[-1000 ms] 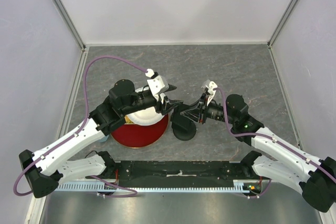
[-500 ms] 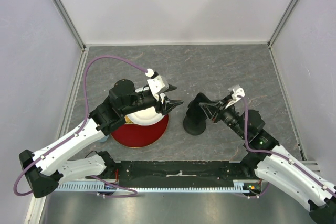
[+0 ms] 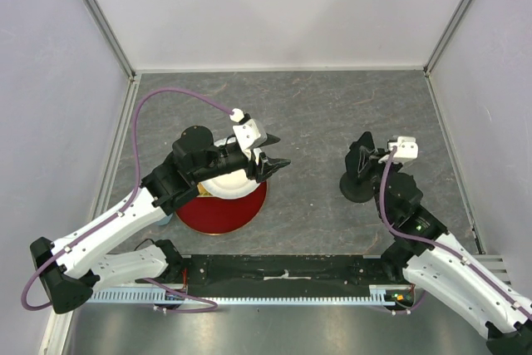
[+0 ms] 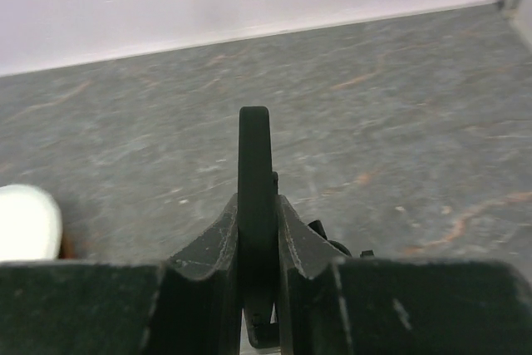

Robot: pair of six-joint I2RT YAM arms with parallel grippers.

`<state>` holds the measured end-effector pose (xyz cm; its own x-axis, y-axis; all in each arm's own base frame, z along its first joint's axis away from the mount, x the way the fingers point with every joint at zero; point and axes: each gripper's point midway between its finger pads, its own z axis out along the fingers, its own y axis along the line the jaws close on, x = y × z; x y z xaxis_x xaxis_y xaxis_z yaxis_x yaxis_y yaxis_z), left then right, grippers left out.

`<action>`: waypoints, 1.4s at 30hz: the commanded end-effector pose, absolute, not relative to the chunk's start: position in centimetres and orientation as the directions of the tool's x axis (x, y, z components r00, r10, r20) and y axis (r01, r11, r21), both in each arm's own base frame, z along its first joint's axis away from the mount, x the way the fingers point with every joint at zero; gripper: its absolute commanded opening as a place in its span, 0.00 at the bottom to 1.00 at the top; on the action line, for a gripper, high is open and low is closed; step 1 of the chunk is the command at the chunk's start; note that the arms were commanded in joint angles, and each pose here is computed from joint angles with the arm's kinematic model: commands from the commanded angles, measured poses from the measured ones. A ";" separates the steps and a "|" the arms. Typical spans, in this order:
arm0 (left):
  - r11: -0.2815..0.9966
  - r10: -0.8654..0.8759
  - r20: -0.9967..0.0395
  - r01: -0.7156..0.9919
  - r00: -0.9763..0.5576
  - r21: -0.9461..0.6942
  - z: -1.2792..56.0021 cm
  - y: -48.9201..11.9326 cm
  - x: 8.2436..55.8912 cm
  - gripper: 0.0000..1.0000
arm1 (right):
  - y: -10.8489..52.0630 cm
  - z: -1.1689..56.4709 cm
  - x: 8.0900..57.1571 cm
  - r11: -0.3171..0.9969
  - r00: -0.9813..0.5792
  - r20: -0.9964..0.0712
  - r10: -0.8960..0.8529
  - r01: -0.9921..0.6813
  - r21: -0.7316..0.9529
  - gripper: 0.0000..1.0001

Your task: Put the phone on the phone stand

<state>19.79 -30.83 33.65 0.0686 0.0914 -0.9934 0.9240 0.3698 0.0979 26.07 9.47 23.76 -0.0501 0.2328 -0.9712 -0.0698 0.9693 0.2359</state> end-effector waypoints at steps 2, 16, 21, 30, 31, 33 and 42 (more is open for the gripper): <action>0.349 -0.005 -0.995 0.933 0.101 0.093 36.7 -31.0 18.9 0.65 | 5.4 30.1 27.3 0.974 0.142 -0.970 0.198 0.079 0.210 0.00; 0.283 -0.080 -0.993 0.957 0.090 0.064 38.1 -31.0 17.1 0.65 | 0.7 32.3 34.8 0.988 0.148 -0.978 0.145 0.037 0.152 0.00; 0.268 -0.090 -0.992 0.961 0.087 0.060 38.1 -31.1 16.8 0.65 | -4.5 33.9 36.0 0.991 0.187 -0.976 0.108 0.061 0.121 0.00; 0.178 -0.109 -0.994 0.984 0.013 -0.007 37.6 -32.4 15.5 0.64 | -7.9 33.7 41.3 0.981 0.190 -0.964 0.187 -0.094 0.171 0.00; 0.176 -0.110 -0.994 0.984 0.012 -0.008 37.6 -32.4 15.4 0.64 | -8.2 33.5 41.6 0.982 0.178 -0.968 0.177 -0.092 0.163 0.00; 0.168 -0.118 -0.993 0.986 0.017 -0.003 37.9 -32.3 15.2 0.64 | -9.3 33.1 42.4 0.984 0.160 -0.972 0.170 -0.082 0.159 0.00; 0.137 -0.118 -0.993 0.990 -0.005 -0.021 37.7 -32.7 14.9 0.64 | -12.9 31.9 43.4 0.995 0.109 -0.990 0.093 0.017 0.095 0.00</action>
<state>15.72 -32.26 36.69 0.0152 -0.0758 -0.9970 0.9824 0.1868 0.0008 42.52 -11.56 24.72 -0.0753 0.2462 -0.9663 0.0316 0.9691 0.2445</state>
